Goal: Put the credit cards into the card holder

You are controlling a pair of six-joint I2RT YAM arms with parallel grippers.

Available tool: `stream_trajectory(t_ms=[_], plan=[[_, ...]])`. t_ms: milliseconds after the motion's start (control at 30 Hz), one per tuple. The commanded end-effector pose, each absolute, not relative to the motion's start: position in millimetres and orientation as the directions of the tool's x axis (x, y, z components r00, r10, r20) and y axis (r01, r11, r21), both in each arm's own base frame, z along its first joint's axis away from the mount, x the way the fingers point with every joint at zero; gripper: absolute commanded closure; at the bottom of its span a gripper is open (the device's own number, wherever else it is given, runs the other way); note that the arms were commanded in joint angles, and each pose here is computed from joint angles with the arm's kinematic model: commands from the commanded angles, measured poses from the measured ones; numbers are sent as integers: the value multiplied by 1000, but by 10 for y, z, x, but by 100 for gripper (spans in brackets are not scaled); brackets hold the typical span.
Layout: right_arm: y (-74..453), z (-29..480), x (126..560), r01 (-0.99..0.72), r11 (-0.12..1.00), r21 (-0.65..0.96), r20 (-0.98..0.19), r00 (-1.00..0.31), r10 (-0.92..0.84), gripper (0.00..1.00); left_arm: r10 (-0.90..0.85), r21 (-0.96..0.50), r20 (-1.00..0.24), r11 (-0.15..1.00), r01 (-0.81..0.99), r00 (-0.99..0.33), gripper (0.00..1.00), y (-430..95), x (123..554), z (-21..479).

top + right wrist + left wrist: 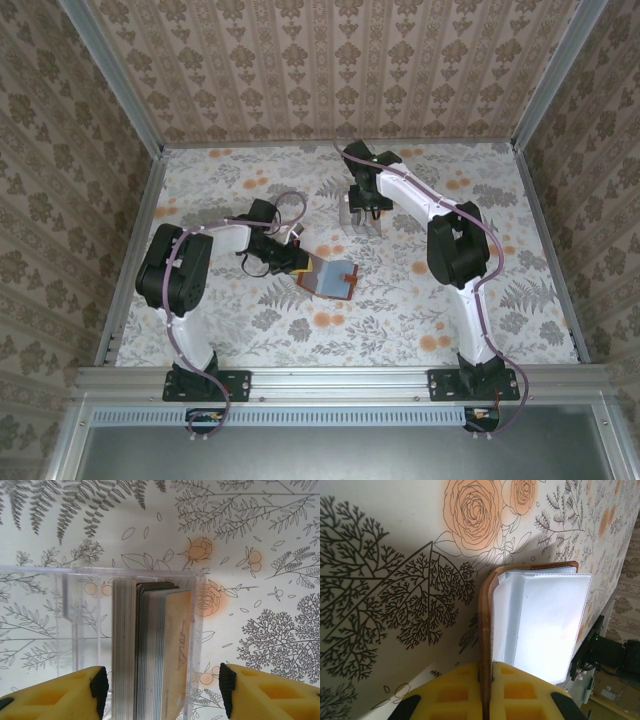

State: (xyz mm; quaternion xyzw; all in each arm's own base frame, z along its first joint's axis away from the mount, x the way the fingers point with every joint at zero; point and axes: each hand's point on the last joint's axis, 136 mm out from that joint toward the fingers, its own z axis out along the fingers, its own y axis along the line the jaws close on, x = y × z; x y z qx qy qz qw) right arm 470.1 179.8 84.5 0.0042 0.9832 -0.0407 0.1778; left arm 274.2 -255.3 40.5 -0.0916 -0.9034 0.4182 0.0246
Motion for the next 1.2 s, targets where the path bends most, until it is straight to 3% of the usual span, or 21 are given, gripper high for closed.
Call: stream_trajectory(t_ms=[0, 933, 1167], plan=[[1737, 660, 4626, -3, 994, -109, -297, -954, -35, 36, 187, -765, -19, 630, 135, -982, 94, -2562, 2740, 412], [1480, 1115, 4675, 3, 975, -223, -428, -899, -95, 44, 197, -767, -21, 626, 142, -980, 94, -2598, 2700, 411], [1533, 1080, 4662, -24, 980, -199, -415, -903, -107, 59, 202, -770, -15, 623, 140, -979, 94, -2614, 2713, 401]])
